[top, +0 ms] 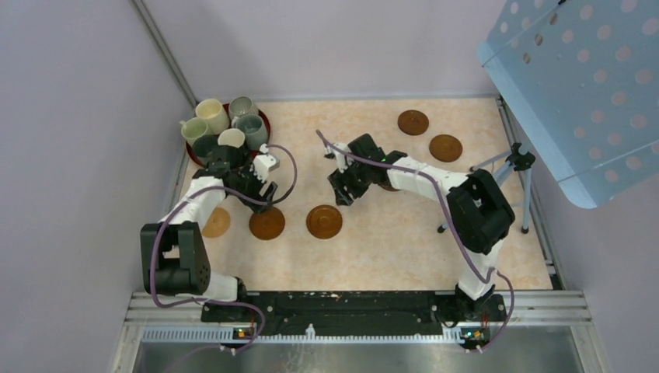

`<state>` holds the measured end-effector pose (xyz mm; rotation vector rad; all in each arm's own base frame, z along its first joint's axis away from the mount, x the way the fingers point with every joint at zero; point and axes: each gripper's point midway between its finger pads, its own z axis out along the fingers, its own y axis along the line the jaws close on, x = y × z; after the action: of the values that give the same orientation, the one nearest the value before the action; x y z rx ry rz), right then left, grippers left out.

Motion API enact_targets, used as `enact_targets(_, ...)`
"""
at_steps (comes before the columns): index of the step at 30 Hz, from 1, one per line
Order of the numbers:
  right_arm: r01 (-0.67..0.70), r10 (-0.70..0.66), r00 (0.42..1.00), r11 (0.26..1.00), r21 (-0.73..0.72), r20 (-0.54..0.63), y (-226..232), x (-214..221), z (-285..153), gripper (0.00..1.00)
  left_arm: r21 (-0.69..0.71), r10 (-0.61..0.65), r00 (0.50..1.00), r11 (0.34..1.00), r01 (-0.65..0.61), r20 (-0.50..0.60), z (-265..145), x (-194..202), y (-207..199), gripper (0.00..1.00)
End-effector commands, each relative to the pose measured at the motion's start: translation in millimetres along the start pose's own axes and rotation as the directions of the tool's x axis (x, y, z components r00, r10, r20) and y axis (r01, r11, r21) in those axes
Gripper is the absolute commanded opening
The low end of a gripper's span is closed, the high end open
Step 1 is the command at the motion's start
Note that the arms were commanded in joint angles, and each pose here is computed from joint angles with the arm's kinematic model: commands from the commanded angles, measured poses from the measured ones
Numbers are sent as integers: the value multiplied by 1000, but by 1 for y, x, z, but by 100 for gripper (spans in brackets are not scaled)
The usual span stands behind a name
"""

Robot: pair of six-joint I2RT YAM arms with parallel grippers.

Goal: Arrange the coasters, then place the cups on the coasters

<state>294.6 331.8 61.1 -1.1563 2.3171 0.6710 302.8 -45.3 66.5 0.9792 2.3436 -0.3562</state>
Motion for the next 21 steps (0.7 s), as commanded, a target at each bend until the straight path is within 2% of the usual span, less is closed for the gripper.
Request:
enact_targets(1,-68,38,981,986,150,193,-57,-62,-57,60,21,51,989,998,-54,141,-5,-64,-7,84)
enact_targets(6,-243,148,943,918,314,299,-144,-71,-93,60,48,84,966,994,-99,244,16,-128,-36,90)
enact_targets(11,-360,179,907,797,485,380,-224,-74,-119,60,79,74,944,991,-104,322,50,-185,-65,92)
enact_targets(16,-425,190,890,674,604,414,-288,-75,-126,60,125,41,923,987,-96,381,83,-235,-93,94)
enact_targets(21,-491,223,861,600,632,458,-333,-75,-117,59,113,68,914,986,-123,400,118,-267,-117,95)
